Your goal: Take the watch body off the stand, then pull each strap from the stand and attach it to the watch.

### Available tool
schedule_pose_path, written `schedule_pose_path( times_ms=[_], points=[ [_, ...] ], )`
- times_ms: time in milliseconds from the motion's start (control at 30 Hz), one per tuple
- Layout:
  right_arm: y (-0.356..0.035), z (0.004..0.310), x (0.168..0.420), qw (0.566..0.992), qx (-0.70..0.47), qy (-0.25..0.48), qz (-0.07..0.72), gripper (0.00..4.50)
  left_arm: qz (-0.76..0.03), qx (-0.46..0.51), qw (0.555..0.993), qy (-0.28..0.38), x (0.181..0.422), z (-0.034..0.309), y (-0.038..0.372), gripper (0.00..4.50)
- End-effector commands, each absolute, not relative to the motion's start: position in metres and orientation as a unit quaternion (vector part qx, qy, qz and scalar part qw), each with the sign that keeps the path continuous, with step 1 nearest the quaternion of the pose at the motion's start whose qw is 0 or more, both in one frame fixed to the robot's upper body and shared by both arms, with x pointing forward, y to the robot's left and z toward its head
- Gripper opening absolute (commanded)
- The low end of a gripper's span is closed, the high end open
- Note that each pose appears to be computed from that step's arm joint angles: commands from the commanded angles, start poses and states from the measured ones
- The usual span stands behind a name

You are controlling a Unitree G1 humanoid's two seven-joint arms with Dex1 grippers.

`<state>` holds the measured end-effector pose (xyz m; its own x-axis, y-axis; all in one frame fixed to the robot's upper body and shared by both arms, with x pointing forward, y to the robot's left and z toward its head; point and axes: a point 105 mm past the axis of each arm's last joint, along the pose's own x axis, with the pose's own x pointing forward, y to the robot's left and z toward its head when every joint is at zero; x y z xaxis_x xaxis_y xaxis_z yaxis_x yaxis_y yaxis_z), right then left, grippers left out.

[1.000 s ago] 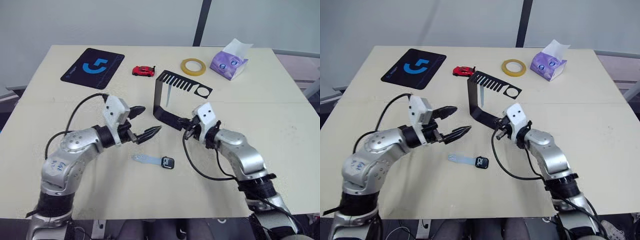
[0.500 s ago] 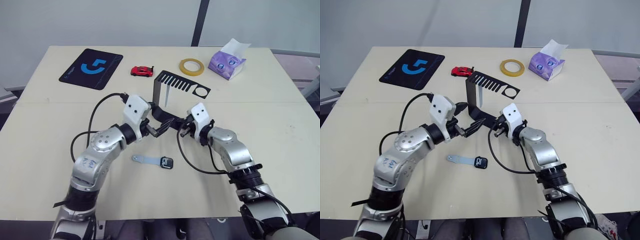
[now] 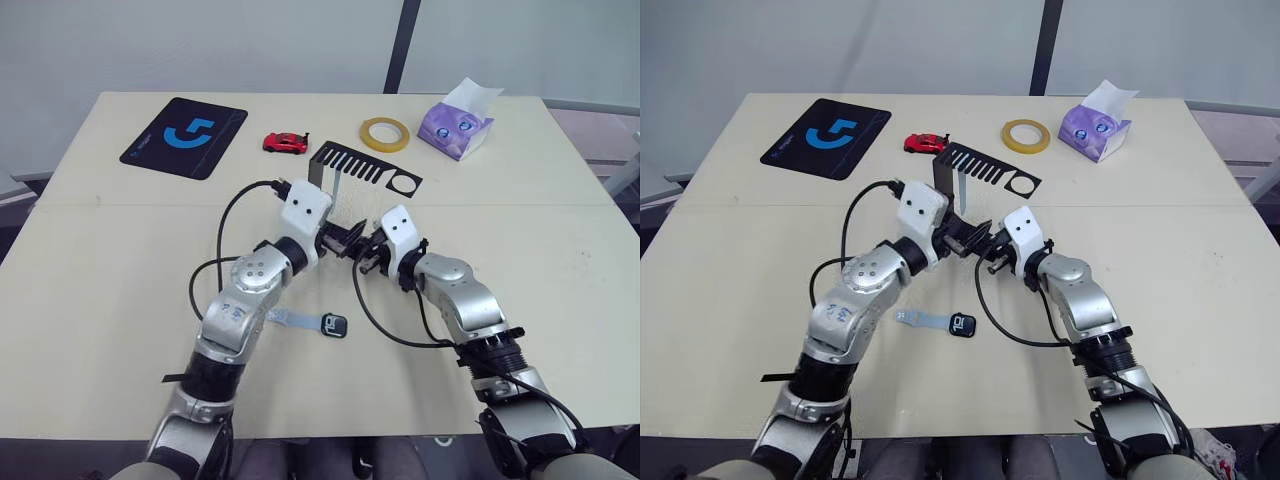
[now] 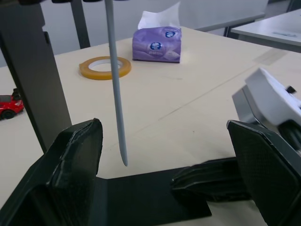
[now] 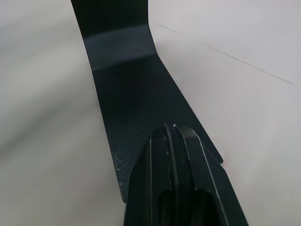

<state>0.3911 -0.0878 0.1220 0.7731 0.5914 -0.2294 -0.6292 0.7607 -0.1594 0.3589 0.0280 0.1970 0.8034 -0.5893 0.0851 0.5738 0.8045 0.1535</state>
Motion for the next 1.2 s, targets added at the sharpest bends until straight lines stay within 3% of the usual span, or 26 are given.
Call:
schedule_pose_path(
  times_ms=[33, 467, 567, 767, 833, 1200],
  points=[
    [-0.087, 0.104, 0.384, 0.93, -0.12, 0.115, 0.328, 0.06, -0.288, 0.056, 0.951, -0.1, 0.362, 0.212, 0.028, 4.5],
    [-0.085, 0.101, 0.383, 0.929, -0.123, 0.119, 0.327, 0.06, -0.268, 0.055, 0.955, -0.113, 0.378, 0.214, 0.012, 4.5],
    [-0.085, 0.102, 0.383, 0.93, -0.122, 0.119, 0.326, 0.0, -0.268, 0.061, 0.954, -0.116, 0.378, 0.213, 0.01, 3.69],
    [-0.087, 0.102, 0.383, 0.931, -0.12, 0.118, 0.323, 0.0, -0.266, 0.068, 0.953, -0.129, 0.38, 0.215, 0.009, 0.77],
    [-0.087, 0.103, 0.383, 0.931, -0.119, 0.118, 0.323, 0.0, -0.263, 0.07, 0.953, -0.131, 0.381, 0.215, 0.01, 0.01],
    [-0.088, 0.103, 0.384, 0.931, -0.118, 0.119, 0.324, 0.0, -0.264, 0.097, 0.945, -0.167, 0.374, 0.222, 0.017, 0.01]
  ],
)
